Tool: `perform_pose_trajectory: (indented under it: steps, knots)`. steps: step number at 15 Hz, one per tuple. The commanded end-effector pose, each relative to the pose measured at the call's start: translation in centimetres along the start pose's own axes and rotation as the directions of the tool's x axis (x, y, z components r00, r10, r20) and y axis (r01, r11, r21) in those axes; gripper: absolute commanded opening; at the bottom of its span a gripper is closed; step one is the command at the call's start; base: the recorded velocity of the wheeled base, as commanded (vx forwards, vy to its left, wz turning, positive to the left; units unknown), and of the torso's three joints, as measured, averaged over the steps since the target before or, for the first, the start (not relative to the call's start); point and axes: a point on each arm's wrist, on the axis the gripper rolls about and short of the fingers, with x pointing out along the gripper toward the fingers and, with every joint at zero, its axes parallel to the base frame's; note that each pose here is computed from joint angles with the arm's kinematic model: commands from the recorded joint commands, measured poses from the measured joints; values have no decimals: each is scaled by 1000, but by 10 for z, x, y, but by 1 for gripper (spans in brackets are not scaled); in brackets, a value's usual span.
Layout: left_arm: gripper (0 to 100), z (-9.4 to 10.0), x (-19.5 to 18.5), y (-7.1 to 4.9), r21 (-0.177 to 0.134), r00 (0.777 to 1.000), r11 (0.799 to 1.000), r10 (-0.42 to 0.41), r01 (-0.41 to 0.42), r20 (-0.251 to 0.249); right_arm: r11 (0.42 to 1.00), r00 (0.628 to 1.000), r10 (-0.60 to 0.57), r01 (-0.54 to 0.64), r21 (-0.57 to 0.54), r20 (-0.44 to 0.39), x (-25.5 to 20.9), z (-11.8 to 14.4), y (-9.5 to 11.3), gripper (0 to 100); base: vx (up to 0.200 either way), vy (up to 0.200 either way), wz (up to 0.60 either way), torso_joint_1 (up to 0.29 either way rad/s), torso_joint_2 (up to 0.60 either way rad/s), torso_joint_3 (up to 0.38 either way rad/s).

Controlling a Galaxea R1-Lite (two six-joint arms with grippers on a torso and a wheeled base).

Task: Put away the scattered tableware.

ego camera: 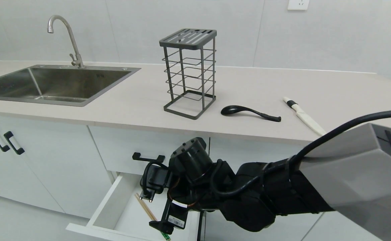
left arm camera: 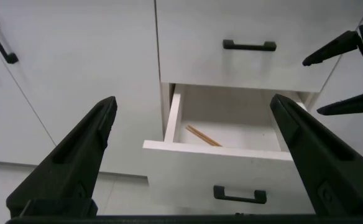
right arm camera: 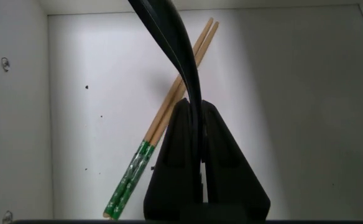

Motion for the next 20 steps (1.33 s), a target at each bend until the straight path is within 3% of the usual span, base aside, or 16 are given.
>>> perform_pose_trajectory:
  steps: [1, 5, 20]
  knots:
    - [100, 0, 0, 0, 0, 1000, 1000, 1, -1, -1, 1000, 1000, 5, -5, -5, -2, -1, -1, 2, 100, 0, 0, 0, 261, -486, -222]
    - [100, 0, 0, 0, 0, 1000, 1000, 1, -1, -1, 1000, 1000, 5, -5, -4, -2, -1, -1, 2, 100, 0, 0, 0, 123, -487, -222]
    - [100, 0, 0, 0, 0, 1000, 1000, 2, -2, -1, 1000, 1000, 9, -8, 12, -14, 1, -5, 1, 100, 0, 0, 0, 303, -517, -247]
